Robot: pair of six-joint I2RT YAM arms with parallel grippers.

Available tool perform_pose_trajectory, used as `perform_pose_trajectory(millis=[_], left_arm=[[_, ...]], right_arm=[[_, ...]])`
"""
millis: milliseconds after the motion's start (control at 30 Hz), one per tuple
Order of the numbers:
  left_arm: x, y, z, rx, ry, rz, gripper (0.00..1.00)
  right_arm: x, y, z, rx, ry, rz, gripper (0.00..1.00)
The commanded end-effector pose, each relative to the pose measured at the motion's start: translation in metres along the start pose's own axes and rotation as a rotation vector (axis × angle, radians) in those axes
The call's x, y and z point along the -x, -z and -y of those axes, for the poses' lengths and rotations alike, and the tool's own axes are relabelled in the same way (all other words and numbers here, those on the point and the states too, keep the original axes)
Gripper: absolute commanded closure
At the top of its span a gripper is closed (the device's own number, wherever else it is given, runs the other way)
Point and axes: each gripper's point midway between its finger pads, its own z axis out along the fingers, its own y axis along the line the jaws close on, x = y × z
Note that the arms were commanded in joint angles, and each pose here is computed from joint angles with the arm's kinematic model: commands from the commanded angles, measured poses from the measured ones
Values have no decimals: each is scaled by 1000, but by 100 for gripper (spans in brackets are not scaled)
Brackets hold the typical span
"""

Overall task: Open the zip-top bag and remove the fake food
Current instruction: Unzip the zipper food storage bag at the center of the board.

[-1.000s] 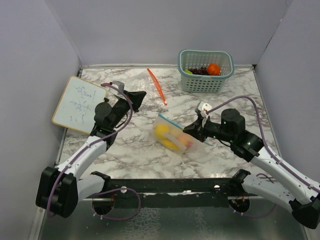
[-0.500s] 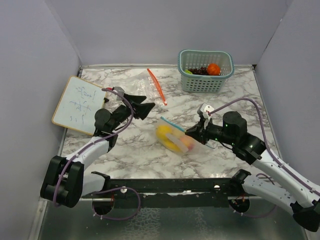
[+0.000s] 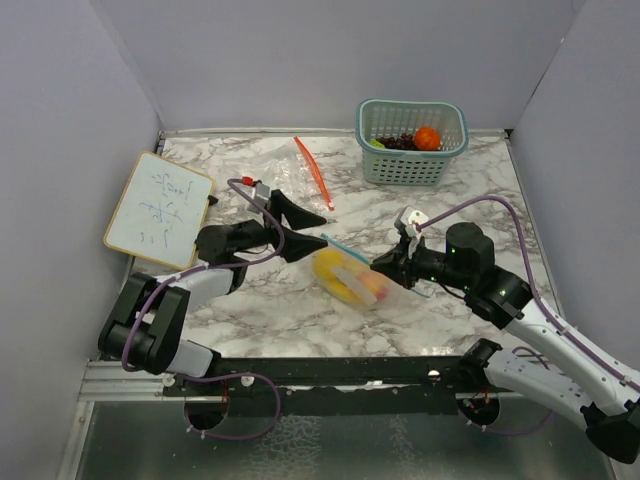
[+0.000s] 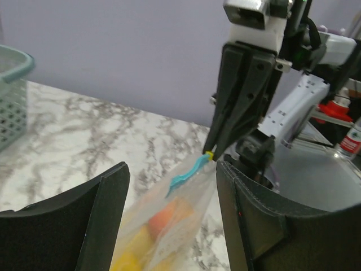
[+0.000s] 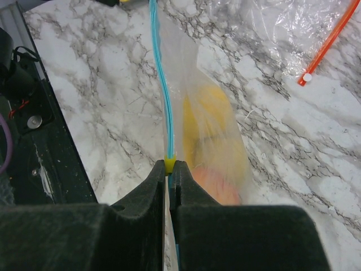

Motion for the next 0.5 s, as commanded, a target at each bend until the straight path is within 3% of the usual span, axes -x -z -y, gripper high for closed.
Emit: perform_pose_trajectory(millis=[0, 233, 333, 467], left_arm=[[1, -9, 47, -230, -157, -13, 34], [-2, -17, 42, -245, -149, -19, 34], [-9, -24, 42, -265, -128, -30, 37], [-18, -29, 43, -283, -109, -41, 50]], right_arm=[[19, 7, -3, 10, 19, 37, 98], [22, 7, -7, 34, 18, 47, 98], [22, 6, -7, 35, 18, 45, 98], [25, 8, -6, 27, 21, 51, 98]])
